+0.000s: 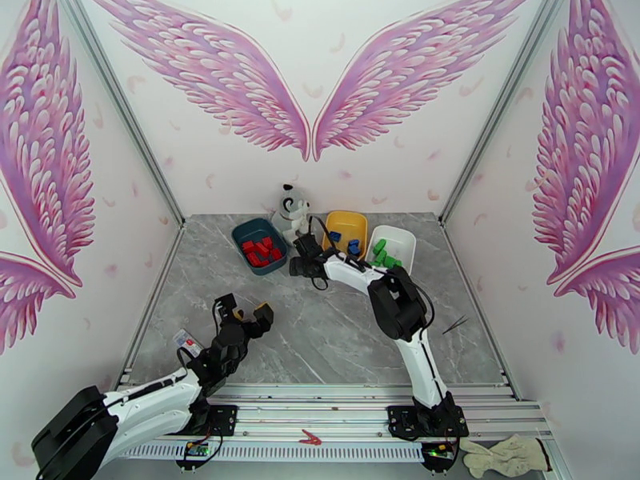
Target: Sort the legos into containers by color
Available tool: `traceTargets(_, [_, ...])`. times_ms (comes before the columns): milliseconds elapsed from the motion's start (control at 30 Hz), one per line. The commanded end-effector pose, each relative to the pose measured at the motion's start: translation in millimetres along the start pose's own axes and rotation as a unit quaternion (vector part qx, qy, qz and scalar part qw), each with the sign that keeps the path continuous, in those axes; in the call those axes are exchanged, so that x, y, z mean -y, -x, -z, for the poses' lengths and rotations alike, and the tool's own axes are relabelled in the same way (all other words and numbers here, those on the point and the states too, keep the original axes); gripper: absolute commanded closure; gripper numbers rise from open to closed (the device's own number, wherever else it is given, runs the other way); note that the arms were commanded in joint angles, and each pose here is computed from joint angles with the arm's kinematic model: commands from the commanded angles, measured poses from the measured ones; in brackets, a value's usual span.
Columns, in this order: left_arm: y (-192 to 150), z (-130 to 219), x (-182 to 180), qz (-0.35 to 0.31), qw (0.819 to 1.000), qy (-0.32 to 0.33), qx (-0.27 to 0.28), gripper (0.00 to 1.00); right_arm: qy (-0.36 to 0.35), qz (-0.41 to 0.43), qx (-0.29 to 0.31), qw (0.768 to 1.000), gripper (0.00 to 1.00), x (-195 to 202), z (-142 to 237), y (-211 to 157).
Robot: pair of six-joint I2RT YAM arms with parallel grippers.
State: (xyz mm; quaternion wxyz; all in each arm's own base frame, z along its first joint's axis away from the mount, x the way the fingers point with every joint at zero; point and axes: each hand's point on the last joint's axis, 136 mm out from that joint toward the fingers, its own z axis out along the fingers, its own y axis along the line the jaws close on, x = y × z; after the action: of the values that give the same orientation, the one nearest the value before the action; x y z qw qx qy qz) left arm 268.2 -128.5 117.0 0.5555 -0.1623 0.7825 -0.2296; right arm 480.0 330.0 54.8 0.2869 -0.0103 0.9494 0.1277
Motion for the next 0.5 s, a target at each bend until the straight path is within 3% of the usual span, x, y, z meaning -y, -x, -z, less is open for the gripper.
traceTargets(0, [-7.2,4.5,-13.8,-0.009,1.0,0.021,-0.008,0.01,-0.022,-0.035,-0.001,0.999,0.25,0.8,-9.2,3.0])
traceTargets(467, [-8.4,5.8,-11.9,-0.006,1.0,0.012,-0.008,0.01,-0.079,-0.074,-0.018,0.994,0.29,10.2,-38.1,2.1])
